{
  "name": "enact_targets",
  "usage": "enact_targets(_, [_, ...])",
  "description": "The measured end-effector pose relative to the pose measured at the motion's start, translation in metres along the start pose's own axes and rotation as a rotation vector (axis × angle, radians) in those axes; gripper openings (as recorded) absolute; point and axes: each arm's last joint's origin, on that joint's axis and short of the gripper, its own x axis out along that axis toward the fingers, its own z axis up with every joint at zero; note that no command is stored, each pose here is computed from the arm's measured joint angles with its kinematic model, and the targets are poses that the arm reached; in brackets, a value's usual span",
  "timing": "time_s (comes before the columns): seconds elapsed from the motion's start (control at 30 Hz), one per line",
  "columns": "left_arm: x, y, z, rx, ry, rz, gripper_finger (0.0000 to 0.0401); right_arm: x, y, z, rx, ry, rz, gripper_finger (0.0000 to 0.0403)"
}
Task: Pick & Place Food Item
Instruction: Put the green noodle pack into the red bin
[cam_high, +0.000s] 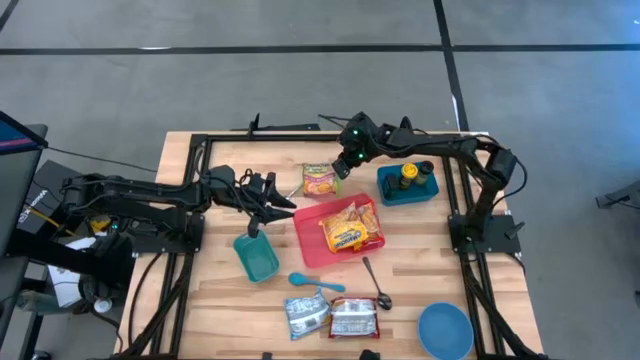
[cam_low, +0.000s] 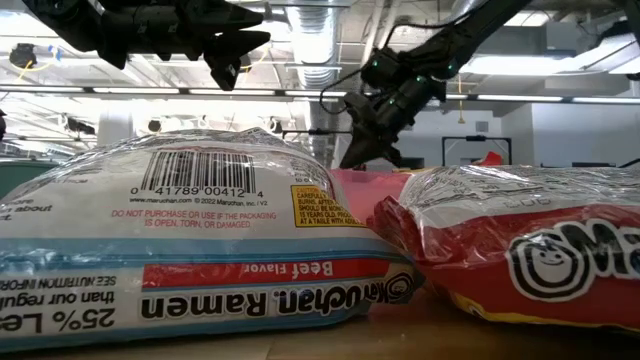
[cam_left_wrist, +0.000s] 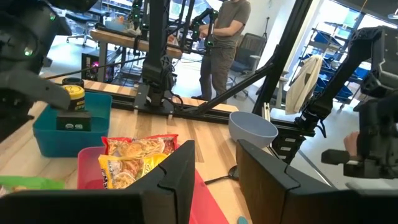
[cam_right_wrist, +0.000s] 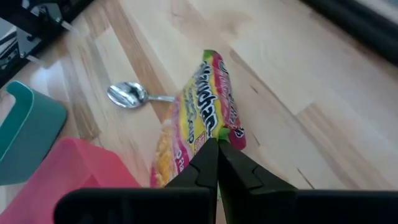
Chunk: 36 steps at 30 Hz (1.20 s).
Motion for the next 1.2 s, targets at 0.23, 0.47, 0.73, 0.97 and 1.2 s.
enact_targets(0.23, [0.000,0.000,0.000,0.000,0.000,0.000,0.0112,-0.017,0.015,0.005,-0.038,-0.052,-0.005,0.0000])
enact_targets(0.47, [0.000,0.000,0.000,0.000,0.000,0.000,0.0112,-0.037,0.031,0.008,-0.079,-0.104,-0.033,0.0000])
enact_targets(0.73, [0.000,0.000,0.000,0.000,0.000,0.000,0.0112,-0.058,0.050,0.010,-0.129,-0.160,-0.012,0.0000])
enact_targets(0.97, [0.000,0.000,0.000,0.000,0.000,0.000,0.0112,-0.076,0.069,0.009,-0.165,-0.200,0.032,0.0000])
enact_targets(1.2, [0.000,0.000,0.000,0.000,0.000,0.000,0.0112,-0.093,0.091,0.002,-0.210,-0.219,0.086,0.0000])
